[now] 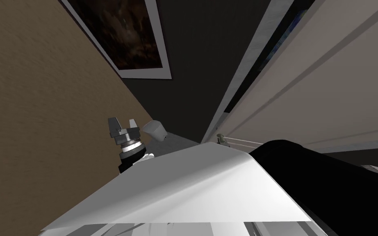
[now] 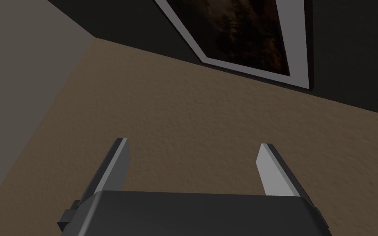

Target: Pull the door open

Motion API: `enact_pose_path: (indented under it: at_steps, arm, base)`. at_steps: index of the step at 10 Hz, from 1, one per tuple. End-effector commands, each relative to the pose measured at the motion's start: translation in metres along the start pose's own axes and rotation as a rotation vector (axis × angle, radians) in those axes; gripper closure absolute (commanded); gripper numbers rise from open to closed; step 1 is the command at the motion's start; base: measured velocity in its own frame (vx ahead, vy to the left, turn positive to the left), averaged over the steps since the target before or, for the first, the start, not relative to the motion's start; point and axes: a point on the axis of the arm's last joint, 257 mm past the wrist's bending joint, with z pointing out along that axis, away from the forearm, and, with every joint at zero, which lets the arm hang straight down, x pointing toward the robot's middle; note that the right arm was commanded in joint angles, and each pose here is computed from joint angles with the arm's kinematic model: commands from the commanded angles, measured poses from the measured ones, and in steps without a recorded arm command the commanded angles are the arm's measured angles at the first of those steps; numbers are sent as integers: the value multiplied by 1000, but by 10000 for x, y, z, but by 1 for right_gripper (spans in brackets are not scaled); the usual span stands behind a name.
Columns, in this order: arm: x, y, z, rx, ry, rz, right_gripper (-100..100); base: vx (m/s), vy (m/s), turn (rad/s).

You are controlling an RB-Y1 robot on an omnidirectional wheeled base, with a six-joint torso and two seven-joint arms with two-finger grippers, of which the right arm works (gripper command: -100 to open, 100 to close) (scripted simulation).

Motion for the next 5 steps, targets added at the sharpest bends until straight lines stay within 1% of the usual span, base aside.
enact_pose_path:
  at_steps: [1, 2, 3, 5]
  arm:
    - [-25, -77, -30, 39, -6, 6, 100]
    - [-26, -106, -32, 57, -5, 7, 100]
    - [-27, -146, -37, 84, -5, 9, 100]
    - [-29, -201, -46, 122, -6, 11, 100]
  base:
    - [-259, 23, 107]
    - [-246, -18, 123]
    - [-255, -20, 129]
    - [-227, 20, 126]
